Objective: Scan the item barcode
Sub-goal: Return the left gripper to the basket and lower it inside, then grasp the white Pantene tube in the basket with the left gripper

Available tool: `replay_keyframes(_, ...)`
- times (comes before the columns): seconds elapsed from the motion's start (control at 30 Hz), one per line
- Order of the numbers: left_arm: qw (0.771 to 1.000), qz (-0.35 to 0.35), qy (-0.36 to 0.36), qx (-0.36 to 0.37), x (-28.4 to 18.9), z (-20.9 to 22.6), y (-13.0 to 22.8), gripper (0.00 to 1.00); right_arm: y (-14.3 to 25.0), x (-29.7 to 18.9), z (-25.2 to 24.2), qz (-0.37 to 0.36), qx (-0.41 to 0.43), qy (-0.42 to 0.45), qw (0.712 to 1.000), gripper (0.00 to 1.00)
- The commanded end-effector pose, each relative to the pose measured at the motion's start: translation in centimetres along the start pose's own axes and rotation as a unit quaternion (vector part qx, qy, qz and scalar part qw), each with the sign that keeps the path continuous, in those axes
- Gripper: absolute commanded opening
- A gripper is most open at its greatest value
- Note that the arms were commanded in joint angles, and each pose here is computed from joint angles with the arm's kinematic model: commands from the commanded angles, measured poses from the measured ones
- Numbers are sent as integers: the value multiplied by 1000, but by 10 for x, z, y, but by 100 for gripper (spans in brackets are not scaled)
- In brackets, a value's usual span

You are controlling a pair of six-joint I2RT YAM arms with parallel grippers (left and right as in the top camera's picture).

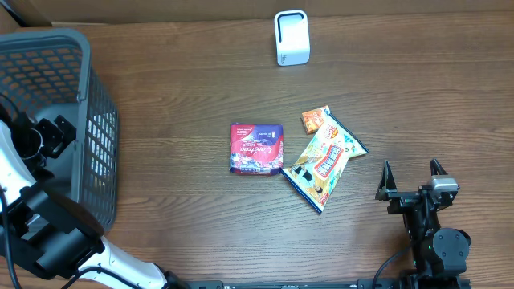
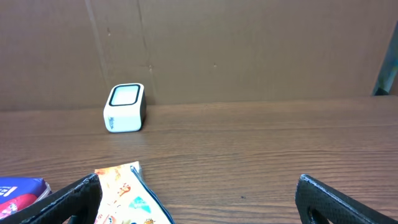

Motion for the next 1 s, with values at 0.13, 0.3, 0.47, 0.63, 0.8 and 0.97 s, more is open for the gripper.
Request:
replay_keyframes(0.13, 999, 10, 29, 9, 21, -11, -3, 77, 2, 0, -1, -3, -2, 3, 1000, 100)
replay_keyframes(0.3, 999, 29, 28, 13, 51, -12, 6, 78, 2, 0, -1, -3, -2, 3, 1000, 100)
replay_keyframes(0.47, 999, 37, 27, 12, 73, -8, 13, 79, 2, 0, -1, -3, -2, 3, 1000, 100)
replay_keyframes(0.63, 999, 34, 27, 13, 84, -6, 14, 79, 2, 0, -1, -3, -2, 3, 1000, 100)
replay_keyframes(0.8, 999, 14, 30, 17, 89, -7, 8, 75, 2, 0, -1, -3, -2, 3, 1000, 100)
replay_keyframes(0.97, 999, 9, 32, 39, 102, -11, 11, 74, 2, 0, -1, -3, -2, 3, 1000, 100)
Point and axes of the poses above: each gripper's point midway between its finger pads, its own x axis out along the fingers, its own z axis along the line the jaws close on, y = z × x, the point moved 6 cm from there along -x, back along the fingers, and after that the axes turned 3 degrees about x, right-handed, at the moved point
